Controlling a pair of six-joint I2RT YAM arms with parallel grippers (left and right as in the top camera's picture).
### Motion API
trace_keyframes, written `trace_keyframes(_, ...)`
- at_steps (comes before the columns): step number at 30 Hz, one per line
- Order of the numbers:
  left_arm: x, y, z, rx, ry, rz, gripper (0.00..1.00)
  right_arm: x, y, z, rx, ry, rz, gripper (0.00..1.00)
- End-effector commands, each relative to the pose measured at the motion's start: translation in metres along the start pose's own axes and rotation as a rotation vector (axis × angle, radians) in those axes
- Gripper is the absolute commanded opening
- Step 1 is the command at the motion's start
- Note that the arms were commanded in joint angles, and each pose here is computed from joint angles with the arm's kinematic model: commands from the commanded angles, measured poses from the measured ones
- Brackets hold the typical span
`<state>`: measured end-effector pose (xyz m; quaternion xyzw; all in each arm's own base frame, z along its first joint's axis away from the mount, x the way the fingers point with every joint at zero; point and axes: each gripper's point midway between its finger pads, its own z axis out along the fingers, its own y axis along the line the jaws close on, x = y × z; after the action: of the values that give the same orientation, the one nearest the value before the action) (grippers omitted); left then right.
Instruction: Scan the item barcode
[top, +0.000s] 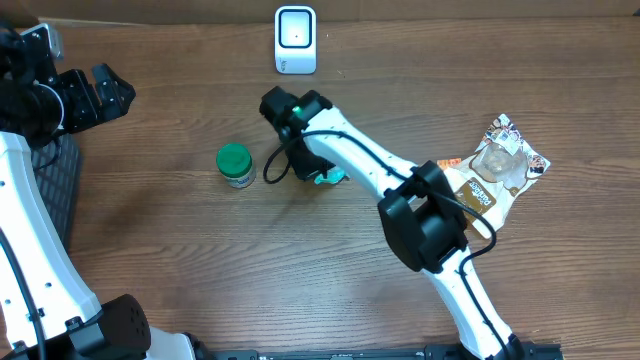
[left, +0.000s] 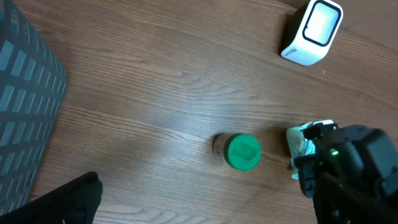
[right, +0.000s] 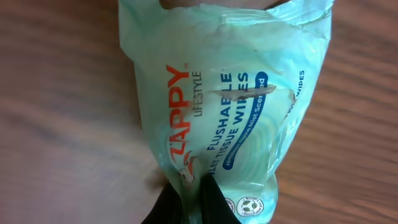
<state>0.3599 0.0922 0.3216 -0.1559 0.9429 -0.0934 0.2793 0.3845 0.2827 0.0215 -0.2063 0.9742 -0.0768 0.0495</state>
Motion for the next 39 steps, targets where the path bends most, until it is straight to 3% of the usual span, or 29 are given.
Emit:
trace_keyframes(1,-0.003,-0.004,-0.006,0.009,-0.021,0.028,1.00,-0.004,0.037,-0.072,-0.376,-0.055,-0.081,0.04)
trace_keyframes(5,-0.003,-0.004,-0.006,0.010,-0.021,0.029,1.00,0.007,0.053,-0.133,-0.740,-0.081,-0.176,0.04)
trace_keyframes(9,-0.003,-0.004,-0.006,0.009,-0.021,0.028,1.00,0.020,0.053,-0.157,-1.050,-0.044,-0.206,0.04)
trace_keyframes(17,-0.003,-0.004,-0.006,0.010,-0.021,0.029,1.00,0.042,0.053,-0.105,-1.211,0.054,-0.123,0.04)
trace_keyframes(24,-0.003,-0.004,-0.006,0.009,-0.021,0.028,1.00,0.051,0.051,-0.071,-1.187,0.070,-0.092,0.04)
trace_keyframes(30,-0.003,-0.004,-0.006,0.009,-0.021,0.028,1.00,0.040,0.027,-0.029,-0.912,0.082,0.005,0.04)
trace_keyframes(37,-0.003,-0.004,-0.006,0.010,-0.021,0.028,1.00,0.038,-0.005,0.002,-0.651,0.088,0.071,0.11)
trace_keyframes(39,-0.003,-0.005,-0.006,0.010,-0.021,0.029,1.00,0.038,-0.011,0.006,-0.611,0.087,0.074,0.20)
